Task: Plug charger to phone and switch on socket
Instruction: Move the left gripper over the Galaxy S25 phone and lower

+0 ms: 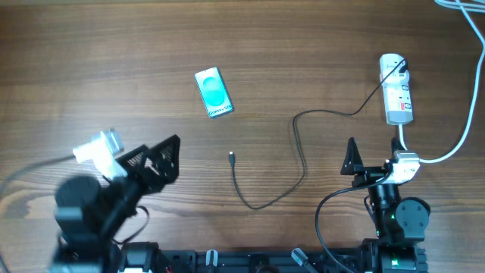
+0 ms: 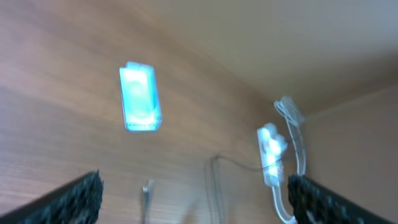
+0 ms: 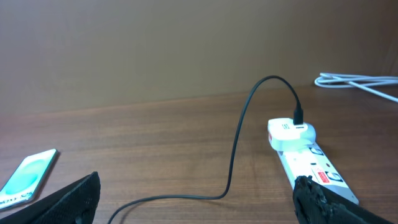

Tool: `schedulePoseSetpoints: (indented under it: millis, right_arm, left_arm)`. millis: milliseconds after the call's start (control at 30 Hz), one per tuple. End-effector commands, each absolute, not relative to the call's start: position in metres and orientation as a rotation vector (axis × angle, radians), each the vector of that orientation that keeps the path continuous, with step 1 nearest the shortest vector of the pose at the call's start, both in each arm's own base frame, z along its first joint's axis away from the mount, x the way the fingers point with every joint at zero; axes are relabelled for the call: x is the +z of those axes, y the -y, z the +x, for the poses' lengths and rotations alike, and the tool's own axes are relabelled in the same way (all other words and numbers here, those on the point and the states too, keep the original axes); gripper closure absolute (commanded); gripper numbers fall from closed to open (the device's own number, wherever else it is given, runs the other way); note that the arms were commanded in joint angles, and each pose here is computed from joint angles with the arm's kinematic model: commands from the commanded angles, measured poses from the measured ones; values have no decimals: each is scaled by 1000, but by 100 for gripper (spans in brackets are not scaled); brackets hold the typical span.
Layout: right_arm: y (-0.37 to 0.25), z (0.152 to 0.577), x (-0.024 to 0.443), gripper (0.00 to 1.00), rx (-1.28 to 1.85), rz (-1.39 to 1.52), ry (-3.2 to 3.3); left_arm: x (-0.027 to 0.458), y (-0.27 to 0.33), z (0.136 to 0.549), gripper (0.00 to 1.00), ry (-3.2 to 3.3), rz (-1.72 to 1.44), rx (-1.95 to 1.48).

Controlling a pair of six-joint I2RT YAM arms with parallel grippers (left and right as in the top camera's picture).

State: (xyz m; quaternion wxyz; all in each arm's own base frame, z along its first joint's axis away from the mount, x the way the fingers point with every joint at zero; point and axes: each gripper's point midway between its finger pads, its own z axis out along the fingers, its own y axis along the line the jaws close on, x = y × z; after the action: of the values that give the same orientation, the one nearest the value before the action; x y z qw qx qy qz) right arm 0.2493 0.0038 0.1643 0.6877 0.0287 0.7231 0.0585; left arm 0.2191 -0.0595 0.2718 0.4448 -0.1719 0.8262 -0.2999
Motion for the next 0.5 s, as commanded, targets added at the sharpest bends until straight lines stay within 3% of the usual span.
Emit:
schedulePoseSetpoints:
  millis: [0,200,333,467]
  right_arm:
    - [-2,249,164,0,132,84,-1616]
    - [-2,249,165,0,132,84,-1616]
    - [-2,249,165,0,131,84,-1616]
    - [-2,249,164,0,132,84,-1616]
  left_arm:
    - [301,68,234,0,-2231,-361,-730]
    - [306,116,257,0,-2414,-279,-1016]
    - [263,125,272,1,-2698,-420,-688]
    - [250,151,304,1,-2853,-391,-443]
